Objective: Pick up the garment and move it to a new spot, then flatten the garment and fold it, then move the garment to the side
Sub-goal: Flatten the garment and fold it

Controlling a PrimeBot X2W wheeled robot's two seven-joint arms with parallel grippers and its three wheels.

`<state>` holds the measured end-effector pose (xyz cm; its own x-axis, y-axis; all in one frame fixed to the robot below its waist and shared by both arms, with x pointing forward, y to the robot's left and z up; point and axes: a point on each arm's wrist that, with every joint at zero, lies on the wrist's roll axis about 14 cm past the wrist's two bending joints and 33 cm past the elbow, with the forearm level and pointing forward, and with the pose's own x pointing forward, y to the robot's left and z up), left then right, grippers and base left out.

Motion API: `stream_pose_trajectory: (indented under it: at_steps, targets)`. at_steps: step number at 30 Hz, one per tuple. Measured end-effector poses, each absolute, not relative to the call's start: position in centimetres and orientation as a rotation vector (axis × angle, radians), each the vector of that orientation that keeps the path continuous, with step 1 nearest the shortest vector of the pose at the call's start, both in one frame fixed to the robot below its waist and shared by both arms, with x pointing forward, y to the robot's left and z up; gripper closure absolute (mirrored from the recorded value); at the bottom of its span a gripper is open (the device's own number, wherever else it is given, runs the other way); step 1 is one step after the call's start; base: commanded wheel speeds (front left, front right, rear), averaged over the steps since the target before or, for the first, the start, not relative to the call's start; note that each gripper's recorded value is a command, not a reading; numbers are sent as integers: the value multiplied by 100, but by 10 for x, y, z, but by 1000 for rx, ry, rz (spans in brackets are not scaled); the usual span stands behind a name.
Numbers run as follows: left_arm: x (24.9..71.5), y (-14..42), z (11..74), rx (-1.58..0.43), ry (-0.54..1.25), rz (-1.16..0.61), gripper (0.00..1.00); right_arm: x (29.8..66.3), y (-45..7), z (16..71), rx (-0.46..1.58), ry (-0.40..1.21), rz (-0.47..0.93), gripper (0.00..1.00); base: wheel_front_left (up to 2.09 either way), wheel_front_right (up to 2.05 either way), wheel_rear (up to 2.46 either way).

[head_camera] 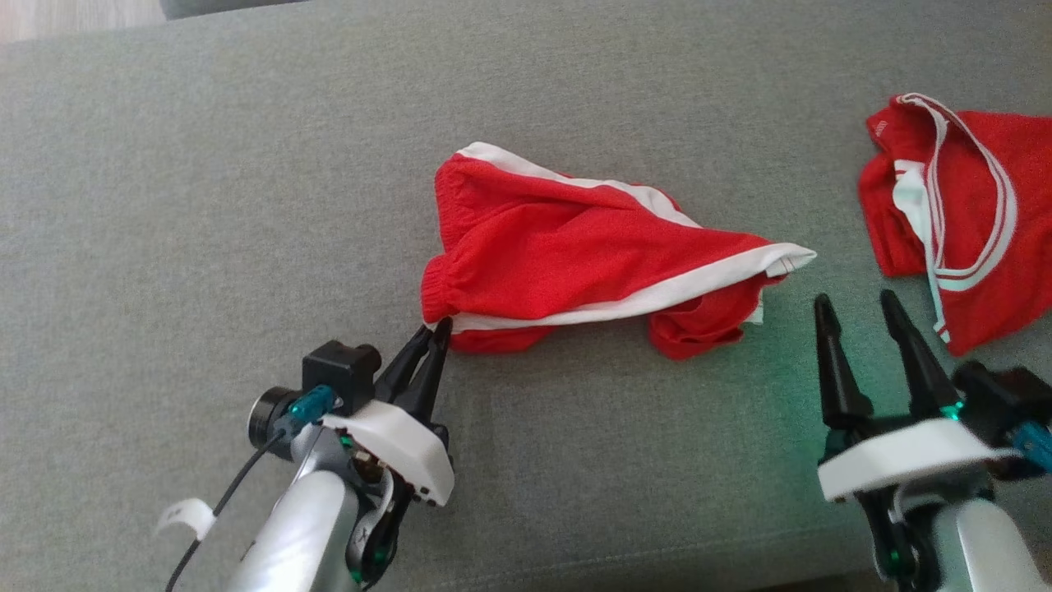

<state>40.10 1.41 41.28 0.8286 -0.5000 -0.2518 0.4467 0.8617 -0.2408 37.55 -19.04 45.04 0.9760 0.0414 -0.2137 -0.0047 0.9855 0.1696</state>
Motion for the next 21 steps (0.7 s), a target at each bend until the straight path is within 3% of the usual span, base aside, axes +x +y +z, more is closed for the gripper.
stream_pose_trajectory:
  at_steps: [8, 9, 11, 12, 21]
  targets:
    - [403, 15, 413, -175, 297, -506, 100, 403, -178, 428, 177, 286, 87, 0, 0, 0, 0]
    - [404, 15, 414, -174, 293, -505, 100, 405, -177, 425, 179, 295, 92, 4, 0, 0, 0]
    - [407, 16, 416, -175, 280, -500, 100, 406, -174, 417, 185, 321, 102, 64, 0, 0, 0]
    - [408, 17, 417, -175, 272, -497, 100, 406, -173, 414, 183, 332, 105, 100, 0, 0, 0]
    - [418, 20, 434, -188, 180, -469, 100, 413, -176, 424, 174, 280, 116, 100, 0, 0, 0]
